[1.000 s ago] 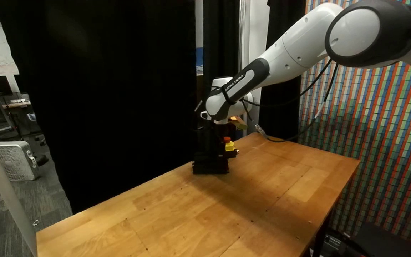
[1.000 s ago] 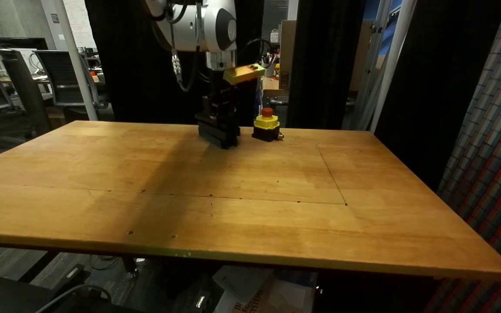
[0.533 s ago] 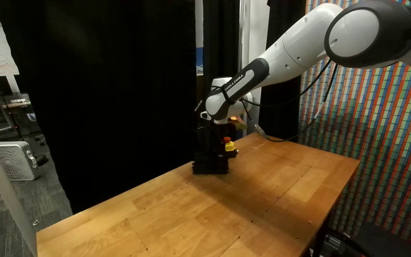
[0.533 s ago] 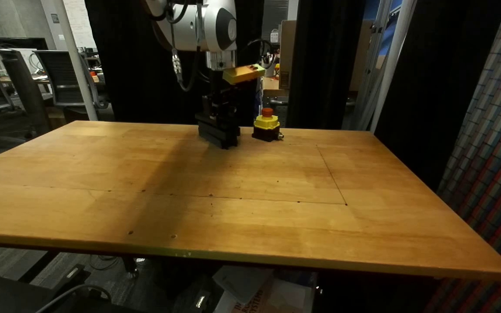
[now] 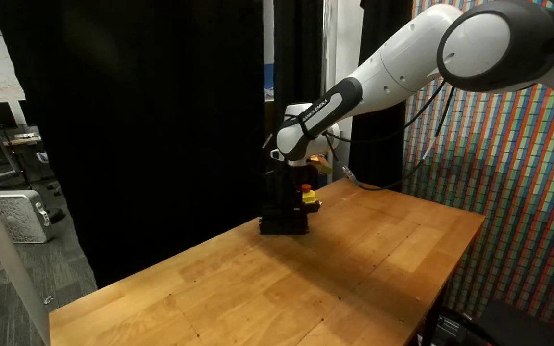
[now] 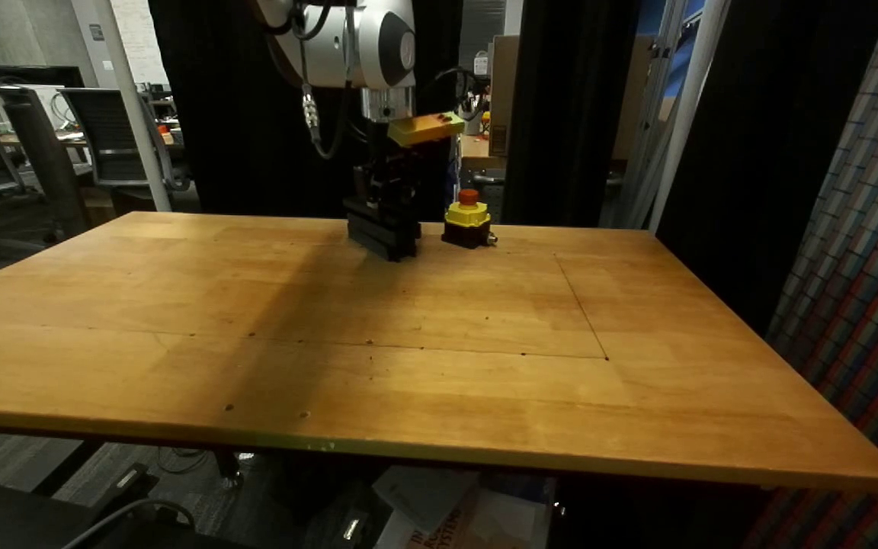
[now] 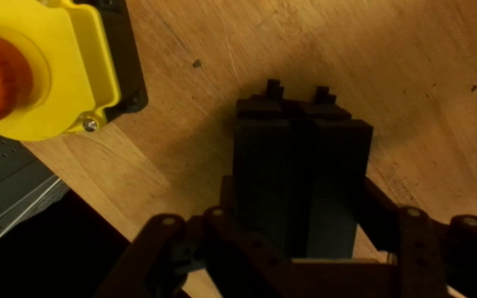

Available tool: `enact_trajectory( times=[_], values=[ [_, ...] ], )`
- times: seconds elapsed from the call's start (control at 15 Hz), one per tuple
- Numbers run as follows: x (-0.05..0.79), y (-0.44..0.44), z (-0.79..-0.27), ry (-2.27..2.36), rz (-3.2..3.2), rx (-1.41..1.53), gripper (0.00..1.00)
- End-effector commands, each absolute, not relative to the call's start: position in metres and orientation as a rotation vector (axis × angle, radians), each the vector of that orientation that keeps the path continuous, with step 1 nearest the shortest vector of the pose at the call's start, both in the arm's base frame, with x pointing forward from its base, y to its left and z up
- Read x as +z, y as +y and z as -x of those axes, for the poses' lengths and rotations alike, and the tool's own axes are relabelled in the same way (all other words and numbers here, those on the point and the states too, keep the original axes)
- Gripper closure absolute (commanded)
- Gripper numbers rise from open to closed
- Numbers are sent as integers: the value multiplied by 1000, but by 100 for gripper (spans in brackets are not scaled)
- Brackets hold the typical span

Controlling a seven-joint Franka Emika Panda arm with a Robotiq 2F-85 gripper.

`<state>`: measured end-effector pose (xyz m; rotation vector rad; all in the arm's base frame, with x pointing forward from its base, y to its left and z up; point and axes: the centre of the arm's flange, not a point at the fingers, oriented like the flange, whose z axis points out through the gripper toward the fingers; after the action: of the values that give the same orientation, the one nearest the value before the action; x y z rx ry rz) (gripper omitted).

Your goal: Arrange the black objects together

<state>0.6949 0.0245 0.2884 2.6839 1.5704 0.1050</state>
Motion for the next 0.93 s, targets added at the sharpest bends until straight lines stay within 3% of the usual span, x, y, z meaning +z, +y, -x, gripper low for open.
enact_trajectory(
  times=[0.0,0.87],
  values=[
    [293,25,-704,1528,-2731,112,55],
    [285,26,-705,1465,-2775,105,55]
  ],
)
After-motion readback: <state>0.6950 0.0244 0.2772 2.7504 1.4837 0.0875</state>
